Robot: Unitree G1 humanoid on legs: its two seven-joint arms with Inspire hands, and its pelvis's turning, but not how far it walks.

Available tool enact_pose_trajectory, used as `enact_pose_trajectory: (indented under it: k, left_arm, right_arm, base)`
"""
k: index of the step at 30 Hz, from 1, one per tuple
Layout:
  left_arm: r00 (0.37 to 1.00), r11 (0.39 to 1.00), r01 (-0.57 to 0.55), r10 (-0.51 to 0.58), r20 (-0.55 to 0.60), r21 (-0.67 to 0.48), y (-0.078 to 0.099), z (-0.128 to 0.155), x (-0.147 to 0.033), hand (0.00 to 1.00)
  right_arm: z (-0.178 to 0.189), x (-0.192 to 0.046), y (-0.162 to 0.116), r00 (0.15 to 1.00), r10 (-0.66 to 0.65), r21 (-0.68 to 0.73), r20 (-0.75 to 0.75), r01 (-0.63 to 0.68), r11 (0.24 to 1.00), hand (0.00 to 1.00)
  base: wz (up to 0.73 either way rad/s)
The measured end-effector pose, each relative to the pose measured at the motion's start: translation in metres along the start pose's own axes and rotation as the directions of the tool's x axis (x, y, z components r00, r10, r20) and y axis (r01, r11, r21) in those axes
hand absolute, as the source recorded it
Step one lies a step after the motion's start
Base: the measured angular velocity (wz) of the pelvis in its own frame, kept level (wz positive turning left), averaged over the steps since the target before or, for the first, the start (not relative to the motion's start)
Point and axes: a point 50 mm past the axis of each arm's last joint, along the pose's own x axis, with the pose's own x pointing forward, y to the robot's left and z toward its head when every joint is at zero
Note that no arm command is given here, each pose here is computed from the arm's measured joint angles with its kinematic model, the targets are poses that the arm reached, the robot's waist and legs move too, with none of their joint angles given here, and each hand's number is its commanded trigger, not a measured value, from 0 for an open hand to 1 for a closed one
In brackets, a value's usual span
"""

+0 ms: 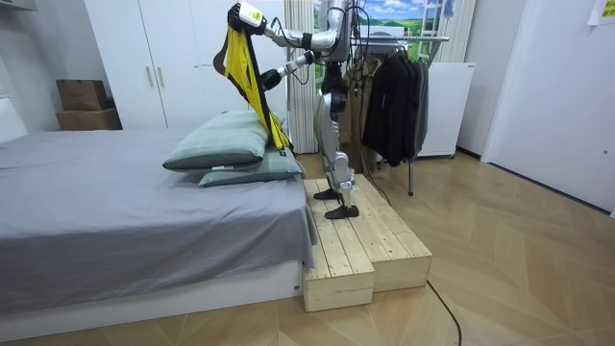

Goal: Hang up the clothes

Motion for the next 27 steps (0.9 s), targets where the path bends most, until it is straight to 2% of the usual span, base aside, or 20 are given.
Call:
enact_pose_trajectory:
  k: [9,14,27]
  left_arm:
    - [1.000,1.000,-0.001,0.001,0.005,0.011,0.001,0.002,0.002,1.00]
    - [0.999,1.000,-0.018,0.018,0.036,-0.002,0.002,0.011,0.010,1.00]
    - [0.996,0.999,0.001,-0.004,0.093,0.036,0.002,0.021,0.012,1.00]
  right_arm:
    - [0.004,0.003,0.004,1.000,0.022,-0.002,0.009,-0.022,1.000,0.00]
    - [0.001,0.003,0.009,0.999,0.041,-0.015,-0.005,-0.041,0.999,0.00]
    - [0.012,0.009,0.020,0.996,0.091,-0.041,0.020,-0.090,0.995,0.00]
  base:
    - [0.00]
    - [0.00]
    - [0.00]
